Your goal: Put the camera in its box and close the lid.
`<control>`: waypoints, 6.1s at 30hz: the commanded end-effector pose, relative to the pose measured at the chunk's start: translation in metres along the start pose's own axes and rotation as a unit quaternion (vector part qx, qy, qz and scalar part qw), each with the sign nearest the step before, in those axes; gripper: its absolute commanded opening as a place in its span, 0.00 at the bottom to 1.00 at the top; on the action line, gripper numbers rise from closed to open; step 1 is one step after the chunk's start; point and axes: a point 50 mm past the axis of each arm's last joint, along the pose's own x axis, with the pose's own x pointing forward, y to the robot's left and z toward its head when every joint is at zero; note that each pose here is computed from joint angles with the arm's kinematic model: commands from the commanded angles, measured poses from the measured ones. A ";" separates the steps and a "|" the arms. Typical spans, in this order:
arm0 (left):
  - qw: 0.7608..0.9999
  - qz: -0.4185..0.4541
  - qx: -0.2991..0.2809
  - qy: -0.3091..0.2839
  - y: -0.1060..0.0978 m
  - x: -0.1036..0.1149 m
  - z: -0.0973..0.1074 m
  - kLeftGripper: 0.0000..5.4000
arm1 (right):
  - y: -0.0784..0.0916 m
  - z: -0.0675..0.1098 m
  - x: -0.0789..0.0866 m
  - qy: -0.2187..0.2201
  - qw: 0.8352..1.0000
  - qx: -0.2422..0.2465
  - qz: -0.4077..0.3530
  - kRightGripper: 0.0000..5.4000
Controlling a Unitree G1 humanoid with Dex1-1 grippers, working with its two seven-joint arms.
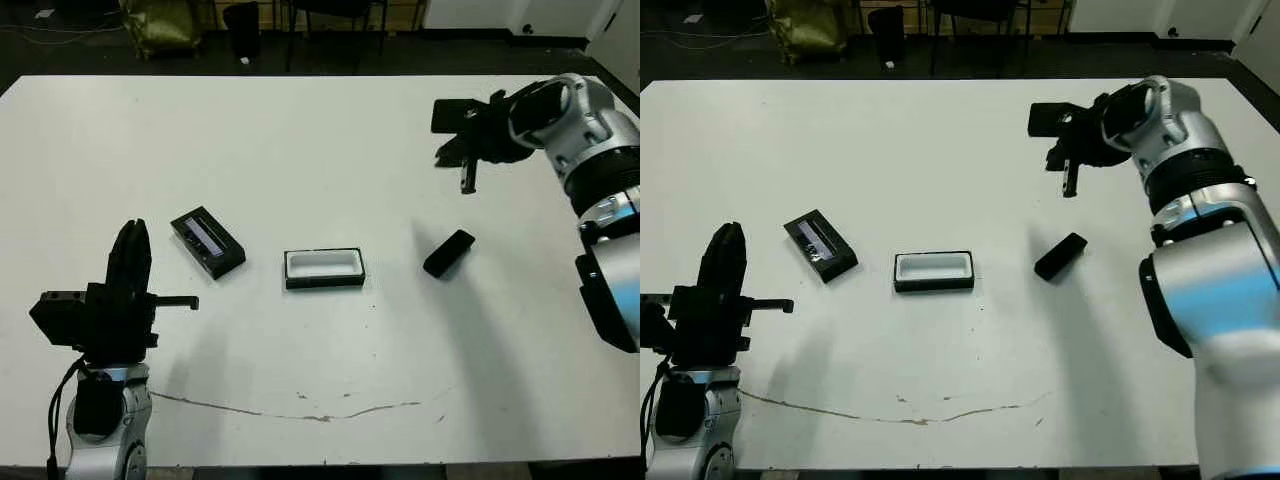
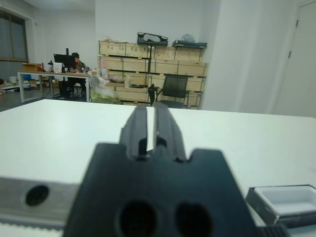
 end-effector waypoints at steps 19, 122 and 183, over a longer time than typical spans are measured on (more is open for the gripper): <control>0.999 0.017 0.003 0.037 0.000 -0.008 -0.005 0.00 | 0.036 -0.028 0.031 0.020 0.998 0.039 0.048 0.00; 0.999 0.033 0.007 0.039 -0.001 -0.009 -0.001 0.00 | 0.080 -0.084 -0.003 0.023 0.987 0.058 0.148 0.00; 0.999 0.021 0.003 0.031 0.001 -0.009 -0.004 0.00 | 0.038 -0.031 0.027 0.006 0.993 0.086 0.083 0.00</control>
